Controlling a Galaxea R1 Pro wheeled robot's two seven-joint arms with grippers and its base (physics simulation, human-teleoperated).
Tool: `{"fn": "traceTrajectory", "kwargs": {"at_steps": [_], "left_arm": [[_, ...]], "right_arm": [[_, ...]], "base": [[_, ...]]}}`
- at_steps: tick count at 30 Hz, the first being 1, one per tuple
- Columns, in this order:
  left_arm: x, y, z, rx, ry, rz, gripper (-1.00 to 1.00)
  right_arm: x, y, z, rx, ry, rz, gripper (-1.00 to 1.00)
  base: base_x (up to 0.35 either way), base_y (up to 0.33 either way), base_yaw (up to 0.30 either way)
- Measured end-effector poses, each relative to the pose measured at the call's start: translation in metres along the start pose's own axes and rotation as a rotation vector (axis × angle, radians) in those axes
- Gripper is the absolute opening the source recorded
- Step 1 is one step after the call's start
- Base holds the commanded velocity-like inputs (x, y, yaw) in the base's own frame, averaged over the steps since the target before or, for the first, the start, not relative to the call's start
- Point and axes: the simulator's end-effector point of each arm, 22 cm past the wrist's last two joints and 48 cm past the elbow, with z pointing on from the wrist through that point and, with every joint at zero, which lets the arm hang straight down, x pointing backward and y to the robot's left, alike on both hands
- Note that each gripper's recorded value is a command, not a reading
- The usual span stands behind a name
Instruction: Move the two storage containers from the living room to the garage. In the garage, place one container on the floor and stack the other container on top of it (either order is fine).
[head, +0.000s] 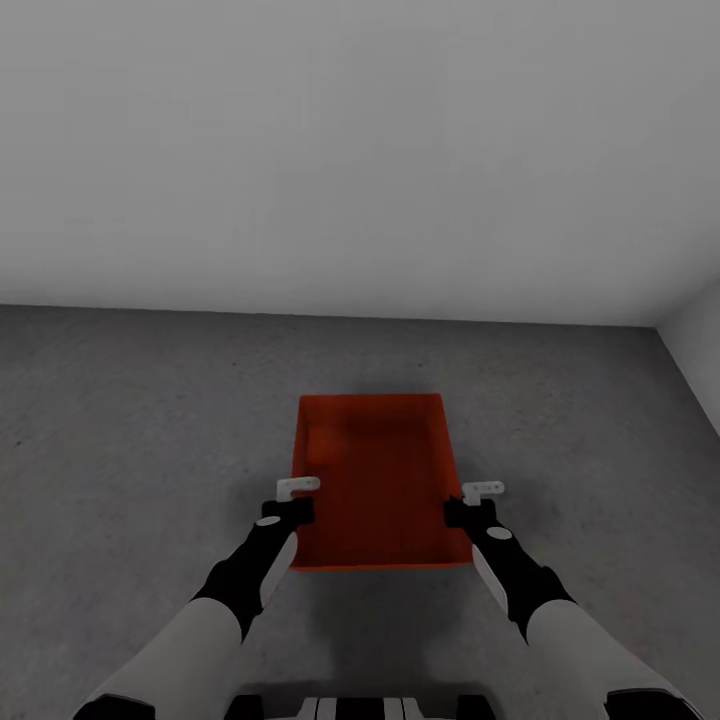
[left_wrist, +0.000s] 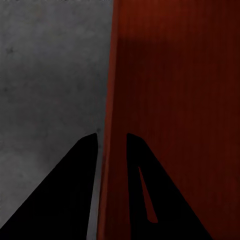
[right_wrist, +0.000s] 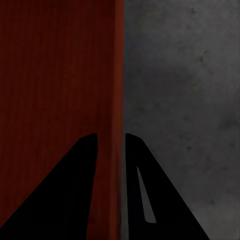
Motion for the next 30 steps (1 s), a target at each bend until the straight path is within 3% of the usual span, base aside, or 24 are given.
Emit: {"fn": "traceTrajectory", "kwargs": {"at_steps": [24,30], "left_arm": [[0.01,0.002,0.001,0.006,0.03,-0.008,-1.0],[0.016,0.003,0.011,0.006,0.03,-0.009,-1.0]], "right_arm": [[0.005,0.003,0.0,0.004,0.029,-0.012,-1.0],[0.012,0.003,0.009,0.003,0.029,-0.013,-1.0]], "base": [[0.0,0.0,0.0],[0.0,0.0,0.0]]}}
